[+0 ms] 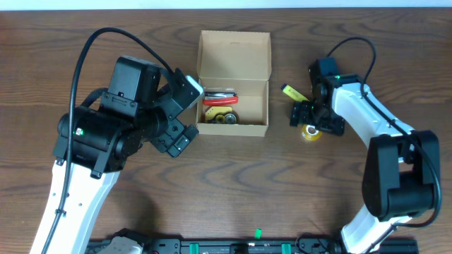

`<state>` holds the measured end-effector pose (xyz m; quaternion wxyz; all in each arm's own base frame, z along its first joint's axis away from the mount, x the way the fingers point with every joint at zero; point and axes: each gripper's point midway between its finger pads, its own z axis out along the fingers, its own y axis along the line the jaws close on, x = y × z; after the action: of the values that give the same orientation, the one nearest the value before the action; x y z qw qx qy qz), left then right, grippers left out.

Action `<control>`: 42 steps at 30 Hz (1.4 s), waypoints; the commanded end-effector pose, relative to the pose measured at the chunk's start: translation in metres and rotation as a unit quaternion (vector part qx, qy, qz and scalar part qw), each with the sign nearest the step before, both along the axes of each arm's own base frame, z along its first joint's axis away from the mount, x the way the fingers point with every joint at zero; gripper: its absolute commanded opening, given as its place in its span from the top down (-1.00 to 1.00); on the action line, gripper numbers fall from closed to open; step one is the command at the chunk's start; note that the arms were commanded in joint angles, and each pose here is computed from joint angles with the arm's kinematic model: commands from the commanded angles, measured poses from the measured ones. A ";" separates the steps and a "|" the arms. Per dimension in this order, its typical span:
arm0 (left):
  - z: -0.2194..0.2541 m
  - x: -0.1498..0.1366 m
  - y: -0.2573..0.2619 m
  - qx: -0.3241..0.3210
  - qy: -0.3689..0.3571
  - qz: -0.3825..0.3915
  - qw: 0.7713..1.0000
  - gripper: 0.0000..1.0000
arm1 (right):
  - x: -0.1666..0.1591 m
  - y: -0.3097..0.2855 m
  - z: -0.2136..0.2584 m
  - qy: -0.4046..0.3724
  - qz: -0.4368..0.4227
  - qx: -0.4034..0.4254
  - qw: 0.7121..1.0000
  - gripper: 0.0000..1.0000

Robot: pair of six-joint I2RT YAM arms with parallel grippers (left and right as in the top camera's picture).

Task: Pack container
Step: 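Lower the right gripper onto the clear tape roll to grasp it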

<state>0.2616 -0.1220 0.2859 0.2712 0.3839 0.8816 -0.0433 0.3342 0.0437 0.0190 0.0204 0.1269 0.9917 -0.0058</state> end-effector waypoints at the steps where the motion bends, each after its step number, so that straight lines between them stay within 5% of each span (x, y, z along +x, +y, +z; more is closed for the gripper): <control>1: 0.010 0.001 0.001 -0.002 -0.015 -0.002 1.000 -0.90 | -0.005 0.002 -0.002 0.003 0.012 0.013 1.000 -0.87; 16: 0.010 0.001 0.001 -0.002 -0.015 -0.002 1.000 -0.90 | -0.013 0.001 -0.023 -0.002 0.016 0.011 1.000 -0.76; 32: 0.010 0.001 0.001 -0.002 -0.015 -0.002 1.000 -0.91 | -0.011 -0.002 -0.033 -0.018 0.014 0.013 1.000 -0.21; 37: 0.010 0.001 0.001 -0.002 -0.015 -0.002 1.000 -0.91 | -0.007 0.001 -0.033 -0.026 0.014 0.018 0.999 0.25; 42: 0.010 0.001 0.001 -0.002 -0.015 -0.002 1.000 -0.90 | 0.006 0.011 -0.024 -0.042 0.016 0.046 0.998 0.96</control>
<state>0.2615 -0.1220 0.2859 0.2710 0.3839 0.8816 -0.0433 0.3371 0.0440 -0.0030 0.0620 0.1112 0.9918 0.0115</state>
